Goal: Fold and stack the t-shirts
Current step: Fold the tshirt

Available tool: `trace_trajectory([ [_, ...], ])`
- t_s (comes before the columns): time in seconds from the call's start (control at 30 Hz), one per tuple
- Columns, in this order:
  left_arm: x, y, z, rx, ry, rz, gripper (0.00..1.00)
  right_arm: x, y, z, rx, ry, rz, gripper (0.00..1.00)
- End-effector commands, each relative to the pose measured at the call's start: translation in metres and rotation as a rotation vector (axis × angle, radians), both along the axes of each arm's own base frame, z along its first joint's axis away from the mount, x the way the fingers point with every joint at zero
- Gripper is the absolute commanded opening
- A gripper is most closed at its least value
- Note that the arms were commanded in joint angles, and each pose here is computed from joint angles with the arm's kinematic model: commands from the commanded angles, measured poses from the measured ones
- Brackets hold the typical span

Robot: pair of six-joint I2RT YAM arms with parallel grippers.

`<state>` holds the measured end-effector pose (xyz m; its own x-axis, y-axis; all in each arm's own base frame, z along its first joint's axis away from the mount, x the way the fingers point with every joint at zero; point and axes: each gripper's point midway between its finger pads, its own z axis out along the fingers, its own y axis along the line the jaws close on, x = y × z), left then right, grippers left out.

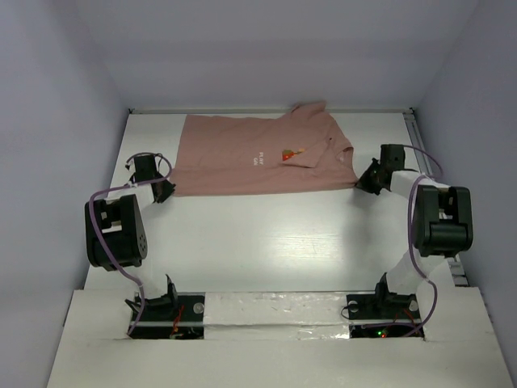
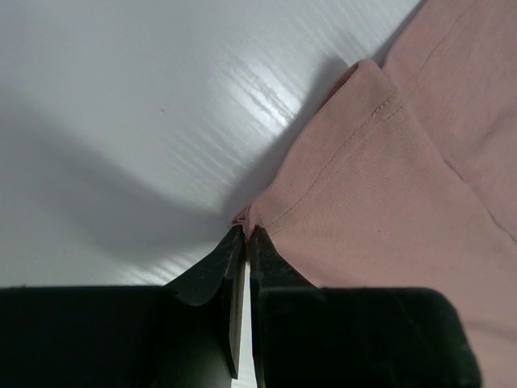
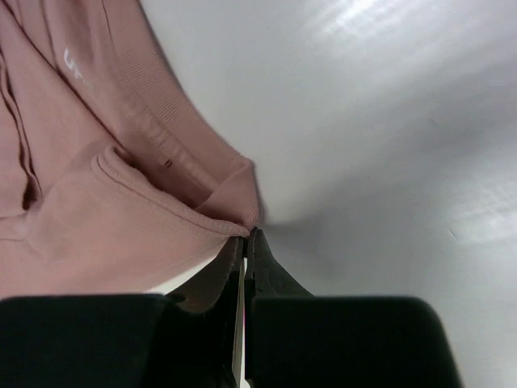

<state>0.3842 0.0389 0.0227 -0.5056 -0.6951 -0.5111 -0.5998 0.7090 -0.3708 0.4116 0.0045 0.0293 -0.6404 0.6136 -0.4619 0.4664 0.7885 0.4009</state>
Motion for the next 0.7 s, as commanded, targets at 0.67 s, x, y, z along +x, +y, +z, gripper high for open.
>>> trace_trajectory([
  [0.67, -0.156, -0.05, 0.016, -0.228, 0.183, 0.086, 0.33, -0.187, -0.033, 0.055, 0.085, 0.145, -0.299, 0.11],
])
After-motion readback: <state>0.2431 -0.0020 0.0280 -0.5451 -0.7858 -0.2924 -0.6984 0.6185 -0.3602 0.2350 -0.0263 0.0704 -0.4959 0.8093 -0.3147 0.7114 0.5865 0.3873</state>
